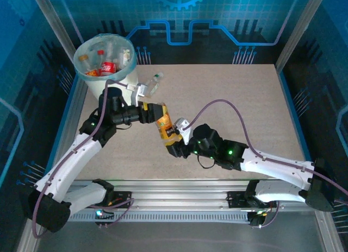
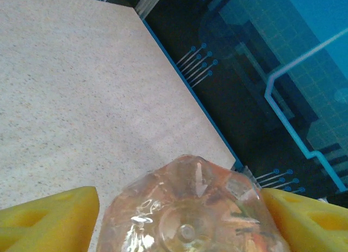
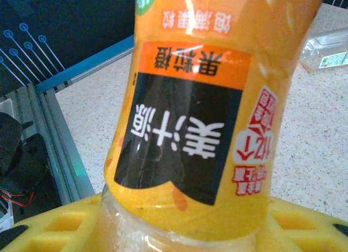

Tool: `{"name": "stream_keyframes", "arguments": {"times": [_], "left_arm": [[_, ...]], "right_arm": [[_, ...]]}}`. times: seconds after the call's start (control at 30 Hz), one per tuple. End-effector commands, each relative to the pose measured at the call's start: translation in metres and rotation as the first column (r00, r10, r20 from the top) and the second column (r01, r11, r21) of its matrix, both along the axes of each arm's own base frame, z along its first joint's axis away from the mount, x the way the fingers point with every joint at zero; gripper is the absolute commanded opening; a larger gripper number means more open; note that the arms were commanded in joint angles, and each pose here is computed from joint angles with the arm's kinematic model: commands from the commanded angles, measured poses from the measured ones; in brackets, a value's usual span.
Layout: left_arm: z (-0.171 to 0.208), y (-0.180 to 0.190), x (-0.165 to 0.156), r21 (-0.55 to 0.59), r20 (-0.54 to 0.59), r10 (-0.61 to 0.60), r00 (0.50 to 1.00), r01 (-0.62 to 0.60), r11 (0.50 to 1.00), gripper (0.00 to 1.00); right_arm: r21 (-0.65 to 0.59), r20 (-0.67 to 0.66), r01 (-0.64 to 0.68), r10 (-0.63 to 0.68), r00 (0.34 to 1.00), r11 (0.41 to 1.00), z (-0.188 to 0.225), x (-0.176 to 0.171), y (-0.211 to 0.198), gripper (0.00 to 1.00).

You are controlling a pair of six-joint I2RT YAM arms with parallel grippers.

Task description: Put the plastic bottles in the bin

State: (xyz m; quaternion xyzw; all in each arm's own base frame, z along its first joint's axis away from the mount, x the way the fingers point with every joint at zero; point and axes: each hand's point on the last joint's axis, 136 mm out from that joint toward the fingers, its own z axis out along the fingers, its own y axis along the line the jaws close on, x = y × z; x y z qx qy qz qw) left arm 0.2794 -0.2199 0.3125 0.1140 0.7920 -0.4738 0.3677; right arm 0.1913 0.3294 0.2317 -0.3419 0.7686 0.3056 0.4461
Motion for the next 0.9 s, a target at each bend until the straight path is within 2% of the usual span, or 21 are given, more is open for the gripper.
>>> {"name": "stream_keyframes", "arguments": {"times": [0.0,0.17,0.27,0.33,0.4,0.53,0.63,0.73,0.8,0.87], "left_arm": [[0.005,-0.005,0.001,0.001,-0.012,0.014,1.000,-0.014,1.000,0.70],[0.018,-0.003,0.003,-0.017,-0.002,0.048,0.999,-0.049,0.999,0.55],[0.024,0.003,0.006,-0.016,0.012,0.094,0.995,-0.094,0.995,0.48],[0.027,0.007,0.007,-0.017,0.020,0.122,0.992,-0.122,0.992,0.48],[0.033,0.014,0.009,-0.011,0.033,0.163,0.986,-0.163,0.987,0.48],[0.048,0.033,0.016,0.010,0.098,0.278,0.956,-0.280,0.960,0.51],[0.071,0.062,0.027,0.056,0.200,0.416,0.887,-0.434,0.899,0.52],[0.107,0.098,0.038,0.101,0.352,0.535,0.769,-0.599,0.794,0.54],[0.138,0.122,0.046,0.091,0.435,0.591,0.679,-0.686,0.722,0.54],[0.164,0.143,0.054,0.058,0.479,0.630,0.611,-0.739,0.671,0.53]], "right_arm": [[0.104,0.082,-0.017,0.009,0.997,0.994,0.036,-0.002,0.002,0.56],[0.079,0.082,0.011,-0.017,0.996,0.997,0.031,0.001,-0.005,0.61],[0.077,0.091,0.025,-0.032,0.995,0.997,0.026,0.002,-0.010,0.71],[0.085,0.077,0.053,-0.060,0.995,0.995,0.029,0.003,-0.016,0.83],[0.095,0.050,0.080,-0.085,0.995,0.992,0.032,0.002,-0.023,0.91],[0.096,0.012,0.101,-0.103,0.995,0.990,0.033,-0.003,-0.034,0.97],[0.094,0.014,0.102,-0.104,0.994,0.990,0.035,-0.005,-0.039,0.99],[0.080,0.056,0.097,-0.102,0.993,0.992,0.039,-0.001,-0.038,1.00],[0.078,0.076,0.107,-0.113,0.991,0.991,0.043,0.008,-0.035,1.00],[0.100,0.075,0.130,-0.138,0.988,0.986,0.051,0.021,-0.033,1.00]]}}
